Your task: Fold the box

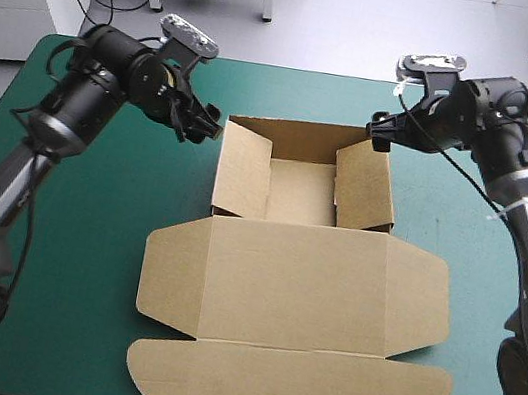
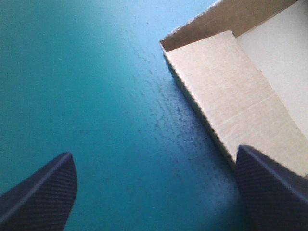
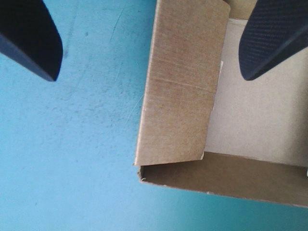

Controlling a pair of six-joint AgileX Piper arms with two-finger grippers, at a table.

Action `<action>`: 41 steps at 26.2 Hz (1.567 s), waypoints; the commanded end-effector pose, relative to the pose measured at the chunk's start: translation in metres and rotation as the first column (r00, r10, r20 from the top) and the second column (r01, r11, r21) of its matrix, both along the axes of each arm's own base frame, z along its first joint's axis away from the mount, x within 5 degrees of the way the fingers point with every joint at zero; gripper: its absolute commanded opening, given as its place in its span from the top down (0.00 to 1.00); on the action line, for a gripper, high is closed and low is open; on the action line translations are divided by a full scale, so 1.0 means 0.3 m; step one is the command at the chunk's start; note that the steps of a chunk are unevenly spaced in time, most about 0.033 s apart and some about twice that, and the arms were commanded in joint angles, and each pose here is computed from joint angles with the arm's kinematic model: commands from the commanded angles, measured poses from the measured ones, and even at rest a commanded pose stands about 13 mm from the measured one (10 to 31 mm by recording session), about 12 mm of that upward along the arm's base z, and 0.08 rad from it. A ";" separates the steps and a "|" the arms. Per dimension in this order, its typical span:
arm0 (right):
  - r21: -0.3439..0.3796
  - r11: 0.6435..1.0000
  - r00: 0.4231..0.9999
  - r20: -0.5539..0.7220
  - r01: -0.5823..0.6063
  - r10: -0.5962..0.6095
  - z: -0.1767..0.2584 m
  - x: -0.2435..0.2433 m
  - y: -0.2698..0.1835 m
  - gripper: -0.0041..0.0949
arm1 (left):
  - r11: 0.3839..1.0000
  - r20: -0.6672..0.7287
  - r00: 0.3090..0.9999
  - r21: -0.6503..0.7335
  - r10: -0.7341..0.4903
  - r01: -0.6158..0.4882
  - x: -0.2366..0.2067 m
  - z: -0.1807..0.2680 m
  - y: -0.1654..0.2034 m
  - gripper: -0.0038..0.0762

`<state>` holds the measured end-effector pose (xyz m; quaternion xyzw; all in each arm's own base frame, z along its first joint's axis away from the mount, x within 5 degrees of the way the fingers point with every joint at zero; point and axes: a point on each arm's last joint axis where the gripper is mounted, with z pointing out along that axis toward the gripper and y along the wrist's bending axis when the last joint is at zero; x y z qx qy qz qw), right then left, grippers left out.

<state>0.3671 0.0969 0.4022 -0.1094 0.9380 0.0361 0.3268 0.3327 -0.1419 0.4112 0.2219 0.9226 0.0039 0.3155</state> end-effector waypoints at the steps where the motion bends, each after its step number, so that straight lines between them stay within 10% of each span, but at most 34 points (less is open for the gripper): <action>1: 0.022 1.000 0.976 0.216 -0.015 0.010 0.209 -0.129 -0.054 0.04 | 1.000 0.244 0.970 0.001 0.016 -0.017 -0.174 0.244 0.111 0.22; 13: 0.063 0.997 0.965 0.262 -0.035 0.017 0.271 -0.199 -0.062 0.04 | 0.998 0.351 0.935 0.024 0.049 -0.061 -0.526 0.369 0.299 0.96; 41: 0.004 0.998 0.981 -0.181 -0.066 0.065 -0.234 0.140 0.040 0.06 | 0.990 0.134 0.986 0.092 0.095 -0.108 -0.768 -0.113 0.414 0.96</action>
